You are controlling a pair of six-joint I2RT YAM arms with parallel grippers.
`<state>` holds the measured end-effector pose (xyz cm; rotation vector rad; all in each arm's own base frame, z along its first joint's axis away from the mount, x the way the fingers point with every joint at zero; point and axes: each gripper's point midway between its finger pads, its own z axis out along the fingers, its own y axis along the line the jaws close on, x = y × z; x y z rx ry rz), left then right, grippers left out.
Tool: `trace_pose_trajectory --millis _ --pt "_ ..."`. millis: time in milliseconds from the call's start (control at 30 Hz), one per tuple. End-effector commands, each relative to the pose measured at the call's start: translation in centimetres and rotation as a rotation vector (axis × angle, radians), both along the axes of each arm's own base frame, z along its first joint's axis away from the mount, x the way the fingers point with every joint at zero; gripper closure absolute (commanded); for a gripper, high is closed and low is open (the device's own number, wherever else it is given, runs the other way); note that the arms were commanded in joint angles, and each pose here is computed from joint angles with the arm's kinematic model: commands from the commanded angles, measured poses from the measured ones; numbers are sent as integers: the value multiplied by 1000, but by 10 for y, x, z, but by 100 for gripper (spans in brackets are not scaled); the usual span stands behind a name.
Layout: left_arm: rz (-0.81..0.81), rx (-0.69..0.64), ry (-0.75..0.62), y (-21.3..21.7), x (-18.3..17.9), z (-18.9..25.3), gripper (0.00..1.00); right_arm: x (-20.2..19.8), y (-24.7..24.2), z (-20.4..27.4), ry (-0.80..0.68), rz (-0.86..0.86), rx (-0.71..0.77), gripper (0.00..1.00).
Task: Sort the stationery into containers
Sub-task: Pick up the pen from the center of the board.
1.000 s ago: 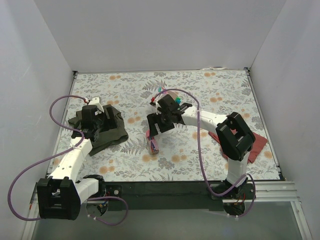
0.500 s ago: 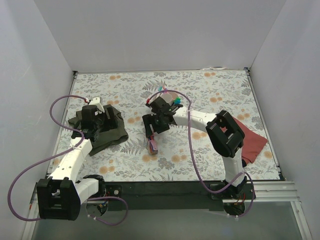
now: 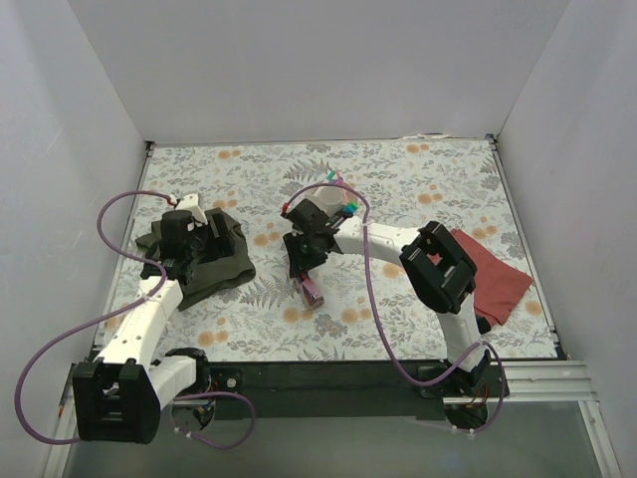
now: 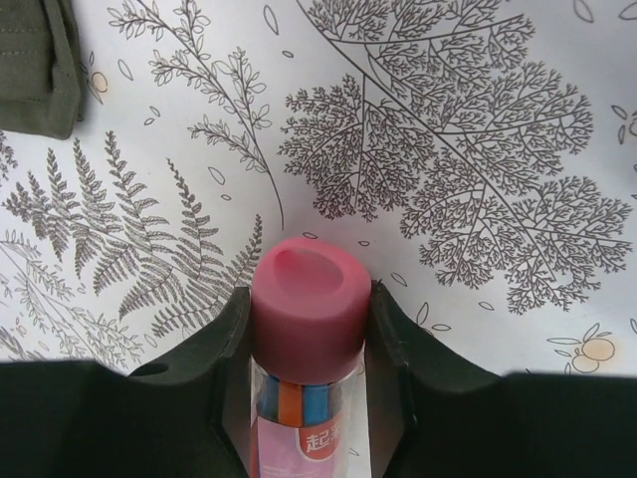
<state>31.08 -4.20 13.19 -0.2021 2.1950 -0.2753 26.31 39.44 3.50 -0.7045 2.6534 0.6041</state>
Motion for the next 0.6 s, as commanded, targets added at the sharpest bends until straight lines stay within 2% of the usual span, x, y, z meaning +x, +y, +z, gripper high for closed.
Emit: trace_pose_trajectory --millis 0,33,67,100,367,567 --pt "-25 -7 -46 -3 9 17 29 18 6 44 -136 30 35 78" --pt "-29 -5 -58 -3 13 23 29 20 6 52 -158 39 42 83" --pt "-36 -4 -61 -4 15 25 30 22 6 60 -178 45 51 95" --pt "-44 4 -61 -4 17 25 29 24 5 74 -204 49 71 98" --pt "-63 16 -100 -6 39 44 30 41 -10 116 -297 79 111 99" --pt "-75 -5 -94 -10 49 45 31 43 -2 155 -340 164 216 99"
